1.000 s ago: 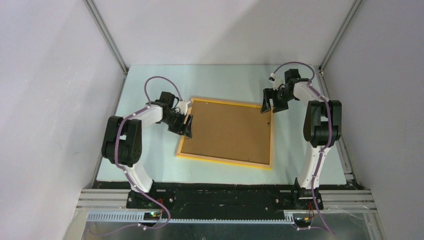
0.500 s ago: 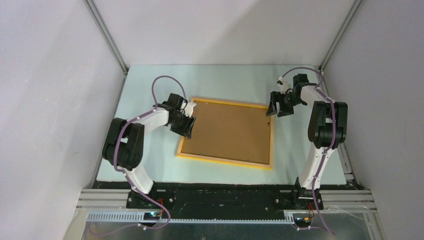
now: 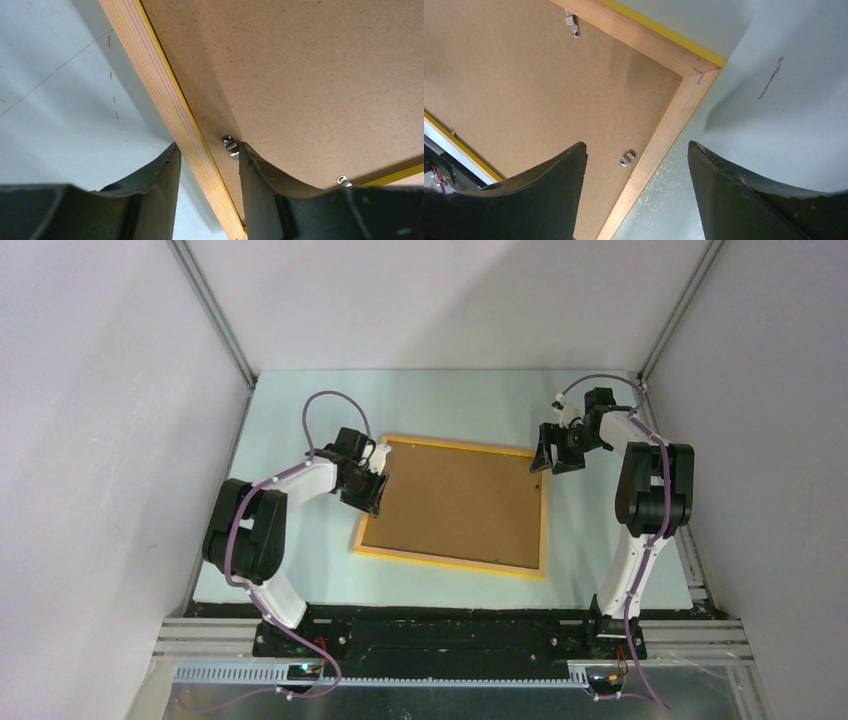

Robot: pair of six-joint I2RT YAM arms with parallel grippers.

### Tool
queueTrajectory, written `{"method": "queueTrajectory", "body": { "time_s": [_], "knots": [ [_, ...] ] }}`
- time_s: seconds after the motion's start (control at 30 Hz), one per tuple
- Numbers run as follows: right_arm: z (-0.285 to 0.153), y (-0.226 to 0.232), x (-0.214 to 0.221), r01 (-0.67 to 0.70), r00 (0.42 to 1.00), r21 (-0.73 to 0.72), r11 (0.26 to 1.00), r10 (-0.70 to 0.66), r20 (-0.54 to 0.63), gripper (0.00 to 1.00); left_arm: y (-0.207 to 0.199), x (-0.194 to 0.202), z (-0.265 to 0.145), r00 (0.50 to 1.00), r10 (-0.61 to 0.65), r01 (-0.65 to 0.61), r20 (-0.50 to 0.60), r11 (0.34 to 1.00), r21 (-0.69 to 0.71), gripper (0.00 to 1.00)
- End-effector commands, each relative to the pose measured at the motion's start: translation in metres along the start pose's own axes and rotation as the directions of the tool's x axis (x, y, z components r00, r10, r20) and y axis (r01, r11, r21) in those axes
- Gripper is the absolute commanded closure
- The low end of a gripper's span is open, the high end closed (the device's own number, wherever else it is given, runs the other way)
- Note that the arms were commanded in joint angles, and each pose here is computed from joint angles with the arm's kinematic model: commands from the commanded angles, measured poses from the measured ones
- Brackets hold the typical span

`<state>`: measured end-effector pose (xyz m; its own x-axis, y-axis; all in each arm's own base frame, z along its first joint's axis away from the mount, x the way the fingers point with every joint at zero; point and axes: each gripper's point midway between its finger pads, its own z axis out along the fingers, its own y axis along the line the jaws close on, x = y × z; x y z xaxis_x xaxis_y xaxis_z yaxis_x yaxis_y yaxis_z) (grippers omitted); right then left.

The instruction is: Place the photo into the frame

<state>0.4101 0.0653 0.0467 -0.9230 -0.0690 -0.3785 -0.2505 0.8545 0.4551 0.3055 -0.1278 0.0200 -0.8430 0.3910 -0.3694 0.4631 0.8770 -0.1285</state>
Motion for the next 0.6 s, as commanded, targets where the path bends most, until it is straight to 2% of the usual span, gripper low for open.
{"method": "queueTrajectory", "body": {
  "time_s": [0.0, 0.57],
  "knots": [
    [-0.0052, 0.0076, -0.0034, 0.008, 1.000, -0.021, 1.000, -0.007, 0.017, 0.23, 0.0039, 0.0150, 0.0069, 0.997, 0.067, -0.069, -0.034, 0.997, -0.045, 0.67],
    [-0.0009, 0.0060, 0.0011, -0.001, 1.000, -0.028, 1.000, 0.001, -0.001, 0.23, 0.0044, 0.0128, 0.0014, 0.997, 0.079, -0.080, -0.016, 0.995, -0.053, 0.81]
  ]
}}
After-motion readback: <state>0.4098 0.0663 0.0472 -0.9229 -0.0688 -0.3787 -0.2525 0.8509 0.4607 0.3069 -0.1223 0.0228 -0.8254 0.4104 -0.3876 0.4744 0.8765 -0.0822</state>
